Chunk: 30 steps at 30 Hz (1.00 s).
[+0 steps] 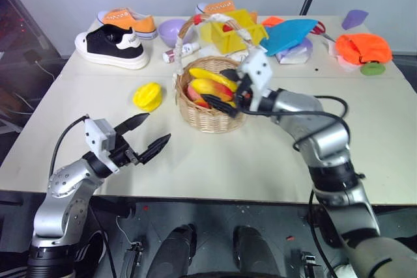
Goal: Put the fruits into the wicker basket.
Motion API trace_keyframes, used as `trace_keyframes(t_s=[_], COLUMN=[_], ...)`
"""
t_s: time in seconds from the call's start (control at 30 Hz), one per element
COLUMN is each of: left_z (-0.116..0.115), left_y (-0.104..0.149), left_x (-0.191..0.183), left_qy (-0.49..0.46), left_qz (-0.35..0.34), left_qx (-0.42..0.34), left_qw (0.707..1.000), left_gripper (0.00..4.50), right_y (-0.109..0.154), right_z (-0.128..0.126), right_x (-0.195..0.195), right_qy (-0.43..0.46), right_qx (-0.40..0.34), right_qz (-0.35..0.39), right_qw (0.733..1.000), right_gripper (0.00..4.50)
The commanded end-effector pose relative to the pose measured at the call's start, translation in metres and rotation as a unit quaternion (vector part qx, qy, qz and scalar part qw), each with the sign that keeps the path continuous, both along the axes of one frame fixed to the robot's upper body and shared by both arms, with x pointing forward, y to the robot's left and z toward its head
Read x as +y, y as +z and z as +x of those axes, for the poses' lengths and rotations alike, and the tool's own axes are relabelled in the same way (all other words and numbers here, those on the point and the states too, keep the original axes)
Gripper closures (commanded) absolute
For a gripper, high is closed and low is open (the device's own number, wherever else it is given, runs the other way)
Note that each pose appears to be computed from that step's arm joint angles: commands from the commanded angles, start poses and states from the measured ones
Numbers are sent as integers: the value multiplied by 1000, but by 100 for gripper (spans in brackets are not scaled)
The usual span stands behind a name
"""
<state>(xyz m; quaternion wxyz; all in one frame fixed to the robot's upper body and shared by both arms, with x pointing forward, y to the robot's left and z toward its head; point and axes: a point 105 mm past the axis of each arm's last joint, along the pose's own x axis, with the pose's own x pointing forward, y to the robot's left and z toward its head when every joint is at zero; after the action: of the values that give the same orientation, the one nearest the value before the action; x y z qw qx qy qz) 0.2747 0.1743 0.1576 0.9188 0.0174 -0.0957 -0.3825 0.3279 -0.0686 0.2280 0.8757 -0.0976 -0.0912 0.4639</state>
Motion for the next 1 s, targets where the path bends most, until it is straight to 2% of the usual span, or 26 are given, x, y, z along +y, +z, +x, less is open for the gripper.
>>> trace_keyframes(t_s=[0.03, 0.23, 0.33, 0.47, 0.63, 0.77, 1.0], left_z=[1, 4, -6, -25, -31, -17, 38], left_y=[8, -2, -10, -14, -20, -19, -2], left_x=[5, 26, 48, 70, 87, 86, 91], left_qy=[22, 107, 175, 238, 293, 301, 319], left_qz=[5, 20, 12, -12, -8, 3, 41], left_qx=[-26, -16, -17, -21, -14, 6, 58], left_qw=[999, 994, 984, 971, 956, 954, 945], left_gripper=[0, 0, 0, 0, 0, 0, 0], right_y=[8, -9, -19, -19, -20, -22, -20], right_z=[-19, -31, -34, -30, -27, -28, -28], right_x=[-22, -42, -45, -45, -43, -39, -34], right_qy=[2, -12, -18, -24, -19, -11, 0], right_qx=[-59, -43, -41, -47, -49, -54, -71], right_qz=[4, 9, -11, -9, -9, -21, -43], right_qw=[998, 999, 999, 999, 999, 998, 997], right_gripper=[4, 4, 4, 4, 4, 4, 4])
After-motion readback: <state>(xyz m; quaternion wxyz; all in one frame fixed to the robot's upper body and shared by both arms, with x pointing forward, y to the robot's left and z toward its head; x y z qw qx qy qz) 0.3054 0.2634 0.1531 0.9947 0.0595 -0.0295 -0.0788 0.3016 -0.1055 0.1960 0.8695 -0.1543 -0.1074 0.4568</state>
